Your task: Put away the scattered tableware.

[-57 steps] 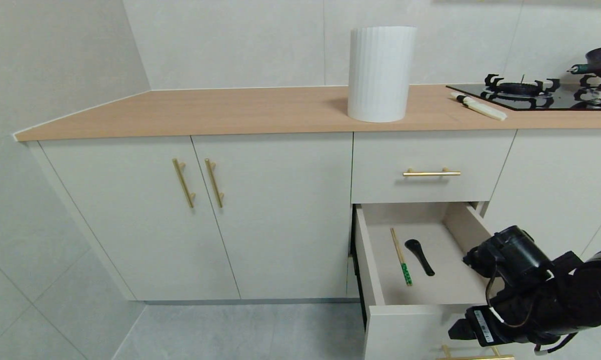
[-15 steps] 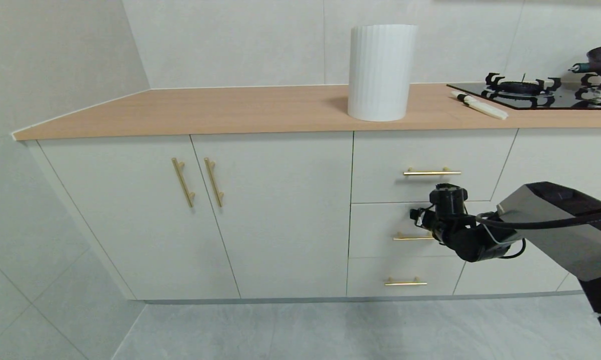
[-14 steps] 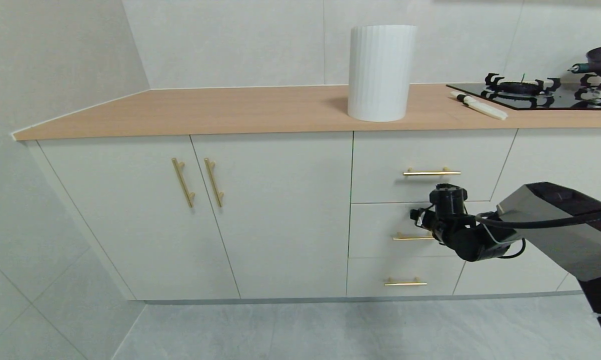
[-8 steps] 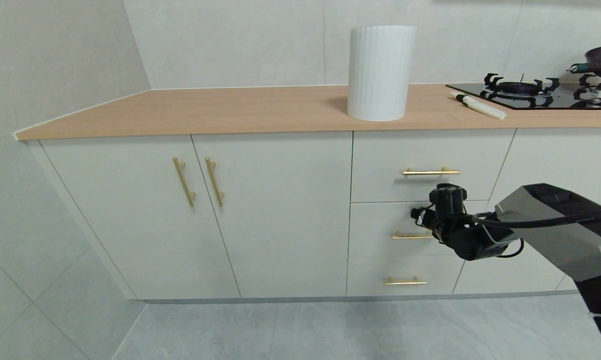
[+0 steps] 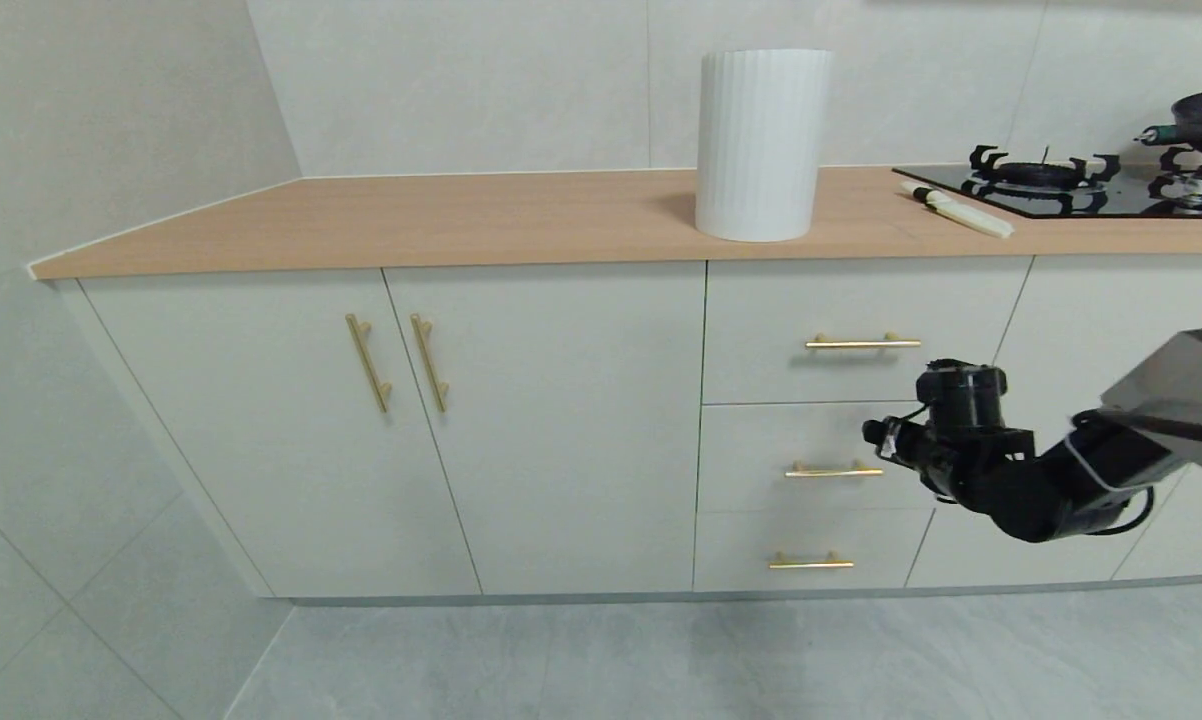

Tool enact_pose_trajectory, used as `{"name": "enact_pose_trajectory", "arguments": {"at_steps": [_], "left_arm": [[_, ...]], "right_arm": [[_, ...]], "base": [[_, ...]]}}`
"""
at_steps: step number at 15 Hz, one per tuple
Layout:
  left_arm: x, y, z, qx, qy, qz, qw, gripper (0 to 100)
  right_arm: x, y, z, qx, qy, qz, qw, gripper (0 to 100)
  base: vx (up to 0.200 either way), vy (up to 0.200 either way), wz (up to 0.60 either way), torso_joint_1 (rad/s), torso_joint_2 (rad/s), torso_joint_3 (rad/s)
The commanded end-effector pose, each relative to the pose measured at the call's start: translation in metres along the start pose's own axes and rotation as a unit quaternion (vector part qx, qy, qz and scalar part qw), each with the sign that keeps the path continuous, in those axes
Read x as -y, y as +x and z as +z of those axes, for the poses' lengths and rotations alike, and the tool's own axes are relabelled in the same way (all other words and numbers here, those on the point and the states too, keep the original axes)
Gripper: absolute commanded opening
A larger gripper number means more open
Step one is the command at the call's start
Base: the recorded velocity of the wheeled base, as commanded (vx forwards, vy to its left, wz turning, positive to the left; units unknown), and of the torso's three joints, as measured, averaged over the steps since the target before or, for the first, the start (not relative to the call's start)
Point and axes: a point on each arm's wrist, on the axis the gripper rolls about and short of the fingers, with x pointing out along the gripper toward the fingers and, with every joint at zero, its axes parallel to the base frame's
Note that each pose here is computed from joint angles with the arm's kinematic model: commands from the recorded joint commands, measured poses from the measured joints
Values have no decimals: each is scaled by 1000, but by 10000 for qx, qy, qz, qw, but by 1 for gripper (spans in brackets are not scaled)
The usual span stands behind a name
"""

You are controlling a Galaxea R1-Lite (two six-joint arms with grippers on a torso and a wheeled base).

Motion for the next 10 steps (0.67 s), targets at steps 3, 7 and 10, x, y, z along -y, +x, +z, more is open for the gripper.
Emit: {"name": "enact_pose_trajectory", "arguments": {"at_steps": [3, 7, 10], "left_arm": [[0, 0, 0, -2, 0, 6, 10000, 100], [0, 0, 0, -2, 0, -2, 10000, 100], [0, 0, 0, -2, 0, 6, 10000, 100]], "right_arm": [[62, -171, 30, 916, 32, 249, 9955, 100], [121, -277, 8, 1806, -211, 238, 9830, 100], [158, -330, -12, 2498, -775, -355, 9645, 100]], "base": [[0, 0, 0, 0, 0, 0], [0, 0, 0, 0, 0, 0], [0, 0, 0, 0, 0, 0]]}}
